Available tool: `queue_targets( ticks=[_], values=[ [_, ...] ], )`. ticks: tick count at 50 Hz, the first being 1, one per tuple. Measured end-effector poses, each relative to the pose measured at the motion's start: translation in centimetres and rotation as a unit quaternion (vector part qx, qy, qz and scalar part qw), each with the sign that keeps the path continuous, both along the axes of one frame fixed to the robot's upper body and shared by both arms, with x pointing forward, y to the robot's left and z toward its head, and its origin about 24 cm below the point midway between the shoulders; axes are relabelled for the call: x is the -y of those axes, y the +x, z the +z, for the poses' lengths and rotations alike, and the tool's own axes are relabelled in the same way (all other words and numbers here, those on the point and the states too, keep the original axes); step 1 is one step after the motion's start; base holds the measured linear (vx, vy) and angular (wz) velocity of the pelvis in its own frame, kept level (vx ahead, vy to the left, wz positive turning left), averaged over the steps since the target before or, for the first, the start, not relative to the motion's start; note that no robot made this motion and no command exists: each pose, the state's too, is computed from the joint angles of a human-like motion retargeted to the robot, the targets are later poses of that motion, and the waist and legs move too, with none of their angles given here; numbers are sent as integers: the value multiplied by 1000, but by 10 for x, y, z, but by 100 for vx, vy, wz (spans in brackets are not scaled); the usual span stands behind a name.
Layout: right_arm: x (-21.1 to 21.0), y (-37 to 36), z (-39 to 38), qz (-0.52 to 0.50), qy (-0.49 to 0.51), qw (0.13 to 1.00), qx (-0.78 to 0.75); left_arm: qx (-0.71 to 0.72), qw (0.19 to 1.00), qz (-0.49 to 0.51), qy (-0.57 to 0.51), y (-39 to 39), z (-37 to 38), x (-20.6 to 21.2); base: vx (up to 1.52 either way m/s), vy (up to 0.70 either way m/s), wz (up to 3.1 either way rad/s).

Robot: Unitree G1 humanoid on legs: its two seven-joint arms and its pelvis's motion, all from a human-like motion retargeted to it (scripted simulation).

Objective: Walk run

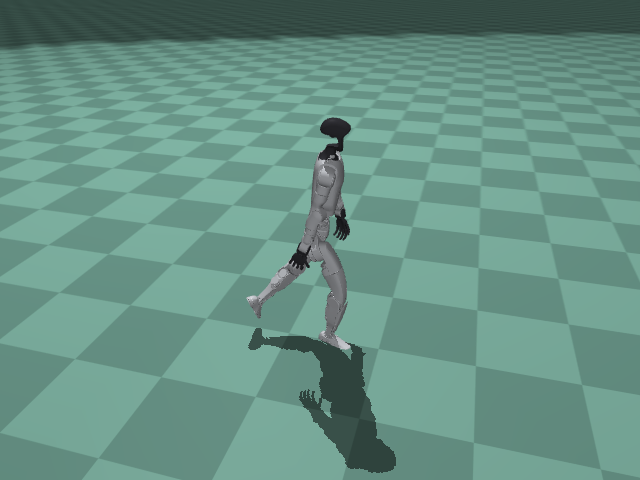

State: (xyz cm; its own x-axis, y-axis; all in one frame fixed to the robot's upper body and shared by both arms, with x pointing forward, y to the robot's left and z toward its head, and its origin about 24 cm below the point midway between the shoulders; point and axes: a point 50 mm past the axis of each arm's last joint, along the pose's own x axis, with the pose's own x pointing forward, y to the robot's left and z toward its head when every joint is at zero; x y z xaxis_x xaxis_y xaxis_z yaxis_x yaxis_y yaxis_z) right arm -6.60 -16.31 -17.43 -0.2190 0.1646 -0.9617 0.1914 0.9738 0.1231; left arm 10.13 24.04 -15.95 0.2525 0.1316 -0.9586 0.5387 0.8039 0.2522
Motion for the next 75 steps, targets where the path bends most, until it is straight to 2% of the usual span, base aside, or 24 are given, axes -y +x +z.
queue_targets(
  ticks=[5,9,15,18,23,25,33,38,42,47,50,53,57,60,66,70,75],
  values=[
    [8,76,-6,62,-20,994,93,-225,973,57,-17,-104,-11,12,107,-35,-51],
    [14,150,0,115,-34,970,212,-349,931,102,-36,-174,-2,23,99,-28,-86],
    [19,257,39,167,-53,906,386,-411,896,163,-48,-228,10,36,111,-13,-116],
    [10,280,51,130,-42,896,422,-418,888,186,-39,-239,14,39,104,-3,-33],
    [-11,246,34,68,41,920,385,-436,884,156,-62,-237,15,33,151,1,-22],
    [-16,224,24,58,47,929,363,-400,902,138,-83,-216,6,33,129,0,-29],
    [13,146,0,133,-55,957,252,-94,982,161,-10,-71,-10,-6,115,0,54],
    [21,77,-6,126,-53,979,149,28,994,104,-9,19,13,-27,107,-25,150],
    [11,35,-5,64,-32,995,64,110,993,38,-12,75,40,-38,103,-45,113],
    [-13,18,-3,-119,-7,993,24,184,983,5,-1,93,49,-31,98,-45,67],
    [-24,21,-4,-198,5,980,33,124,992,6,-3,53,28,-25,132,-60,59],
    [-27,33,-5,-217,3,975,48,-29,999,-25,-10,-8,4,-17,107,-44,2],
    [-15,59,-7,-149,12,984,96,-185,980,-73,9,-68,-6,-16,99,-44,-36],
    [-6,95,-7,-58,-8,988,143,-238,967,-82,27,-99,-6,-17,82,-33,-41],
    [13,181,8,72,-37,952,294,-295,955,-18,-11,-151,-5,0,73,-26,-70],
    [11,228,27,101,-41,918,382,-340,939,37,-29,-172,-1,5,85,-19,-97],
    [1,240,34,101,-25,903,417,-361,932,37,-9,-167,2,-2,80,-8,-58]
  ],
)
